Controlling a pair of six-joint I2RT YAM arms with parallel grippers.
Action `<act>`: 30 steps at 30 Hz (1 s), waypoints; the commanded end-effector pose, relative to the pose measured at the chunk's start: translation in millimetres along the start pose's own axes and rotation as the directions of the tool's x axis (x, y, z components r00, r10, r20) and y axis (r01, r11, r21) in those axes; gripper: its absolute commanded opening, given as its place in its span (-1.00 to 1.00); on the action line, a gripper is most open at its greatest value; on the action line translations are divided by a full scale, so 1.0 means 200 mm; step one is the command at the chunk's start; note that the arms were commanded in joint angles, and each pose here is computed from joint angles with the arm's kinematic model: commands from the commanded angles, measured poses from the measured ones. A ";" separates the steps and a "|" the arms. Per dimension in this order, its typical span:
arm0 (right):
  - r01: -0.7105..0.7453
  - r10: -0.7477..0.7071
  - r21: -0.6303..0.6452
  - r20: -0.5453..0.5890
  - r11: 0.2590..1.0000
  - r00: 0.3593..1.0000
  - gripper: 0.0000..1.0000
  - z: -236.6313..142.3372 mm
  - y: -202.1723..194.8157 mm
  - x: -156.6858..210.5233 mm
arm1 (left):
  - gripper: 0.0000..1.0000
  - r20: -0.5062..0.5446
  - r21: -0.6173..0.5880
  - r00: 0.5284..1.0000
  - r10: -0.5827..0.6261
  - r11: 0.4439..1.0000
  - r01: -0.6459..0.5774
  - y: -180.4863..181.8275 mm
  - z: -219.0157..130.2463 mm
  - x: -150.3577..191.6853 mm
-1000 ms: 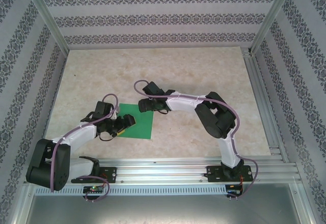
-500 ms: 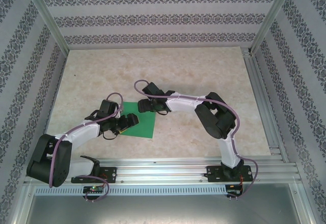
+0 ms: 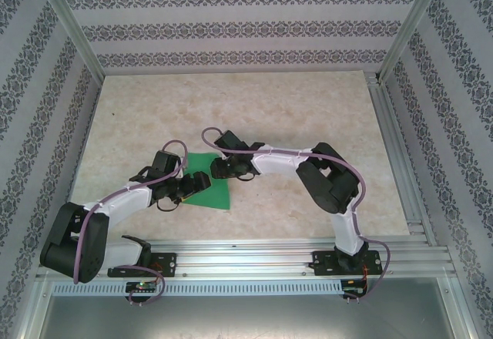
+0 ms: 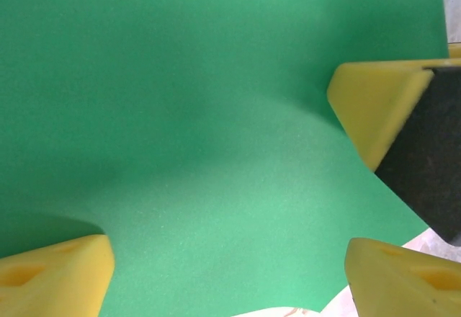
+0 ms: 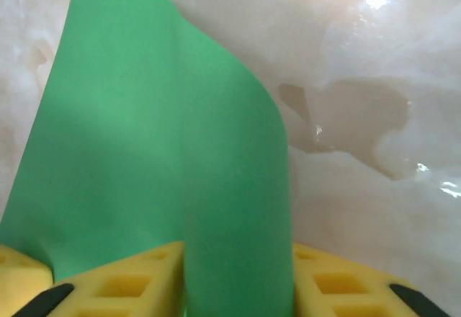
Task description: Fold a paper plane with a square sheet of paper (fold left side to right side)
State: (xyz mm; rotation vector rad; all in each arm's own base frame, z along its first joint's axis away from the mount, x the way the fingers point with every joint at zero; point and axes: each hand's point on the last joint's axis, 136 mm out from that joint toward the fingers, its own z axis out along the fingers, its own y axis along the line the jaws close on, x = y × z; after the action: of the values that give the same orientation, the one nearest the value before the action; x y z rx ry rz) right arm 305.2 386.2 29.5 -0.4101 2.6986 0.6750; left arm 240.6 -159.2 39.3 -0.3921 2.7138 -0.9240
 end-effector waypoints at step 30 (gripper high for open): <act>0.392 -0.173 -0.335 0.530 0.857 0.830 -0.73 -1.68 -0.01 -0.20 | 0.95 0.474 0.472 0.759 0.445 0.599 -0.647 -1.01 -0.94 -0.36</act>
State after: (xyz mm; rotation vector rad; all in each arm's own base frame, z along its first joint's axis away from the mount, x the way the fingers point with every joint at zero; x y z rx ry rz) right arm 290.0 224.0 292.3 -0.5106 2.0394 1.0388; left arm 295.5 -170.2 262.2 0.1531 2.1025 -1.2579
